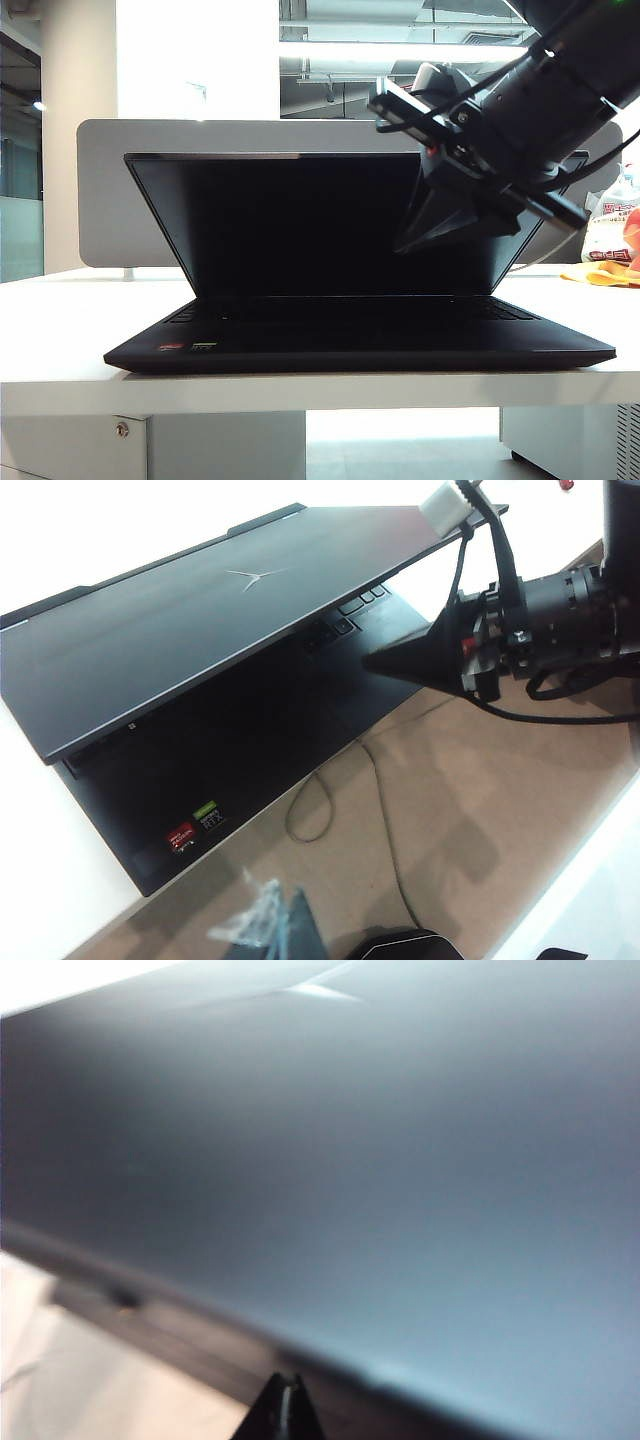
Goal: Open the lid of the laptop and use the keypad to enter the password "123".
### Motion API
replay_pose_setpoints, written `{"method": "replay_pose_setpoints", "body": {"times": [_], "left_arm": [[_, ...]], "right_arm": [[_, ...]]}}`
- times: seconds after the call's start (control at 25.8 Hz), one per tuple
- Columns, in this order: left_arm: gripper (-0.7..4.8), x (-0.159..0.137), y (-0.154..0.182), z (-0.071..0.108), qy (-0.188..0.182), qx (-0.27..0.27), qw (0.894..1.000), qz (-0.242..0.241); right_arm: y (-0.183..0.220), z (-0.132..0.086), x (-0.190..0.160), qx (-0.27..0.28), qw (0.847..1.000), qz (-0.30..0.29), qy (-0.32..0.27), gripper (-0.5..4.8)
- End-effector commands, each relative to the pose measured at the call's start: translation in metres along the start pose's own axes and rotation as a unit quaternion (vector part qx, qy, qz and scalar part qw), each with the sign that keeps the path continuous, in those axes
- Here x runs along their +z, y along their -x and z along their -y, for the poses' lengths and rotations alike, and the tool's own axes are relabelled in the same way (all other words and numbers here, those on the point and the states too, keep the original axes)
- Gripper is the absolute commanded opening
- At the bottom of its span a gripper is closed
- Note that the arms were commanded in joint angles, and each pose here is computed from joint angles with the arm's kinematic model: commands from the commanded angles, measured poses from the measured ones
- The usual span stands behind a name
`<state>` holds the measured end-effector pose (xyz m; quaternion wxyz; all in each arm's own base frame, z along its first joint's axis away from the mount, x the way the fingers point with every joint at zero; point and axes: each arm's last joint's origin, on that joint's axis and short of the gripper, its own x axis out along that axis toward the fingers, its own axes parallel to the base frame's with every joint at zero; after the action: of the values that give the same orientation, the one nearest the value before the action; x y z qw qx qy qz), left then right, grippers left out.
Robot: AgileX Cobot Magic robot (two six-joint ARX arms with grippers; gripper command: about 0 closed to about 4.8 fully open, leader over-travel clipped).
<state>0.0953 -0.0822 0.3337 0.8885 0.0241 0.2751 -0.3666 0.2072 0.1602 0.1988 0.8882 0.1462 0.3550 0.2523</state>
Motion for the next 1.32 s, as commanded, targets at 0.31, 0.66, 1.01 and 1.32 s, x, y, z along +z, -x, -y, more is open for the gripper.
{"method": "replay_pose_setpoints", "body": {"times": [0.31,0.66,1.01,1.32], "left_arm": [[-0.05,0.001,0.001,0.0,-0.002,-0.001,1.0,0.005],[-0.05,0.001,0.001,0.0,-0.002,-0.001,1.0,0.005],[-0.05,0.001,0.001,0.0,0.001,-0.001,1.0,0.005],[-0.05,0.001,0.001,0.0,0.006,-0.001,1.0,0.003]], "right_arm": [[0.005,-0.004,0.023,-0.083,0.991,0.063,0.086,-0.06],[0.017,0.001,0.064,-0.114,0.984,0.094,0.099,-0.06],[0.009,-0.004,0.109,-0.12,0.981,0.101,0.115,-0.06],[-0.015,-0.009,0.154,-0.118,0.98,0.098,0.129,-0.06]]}}
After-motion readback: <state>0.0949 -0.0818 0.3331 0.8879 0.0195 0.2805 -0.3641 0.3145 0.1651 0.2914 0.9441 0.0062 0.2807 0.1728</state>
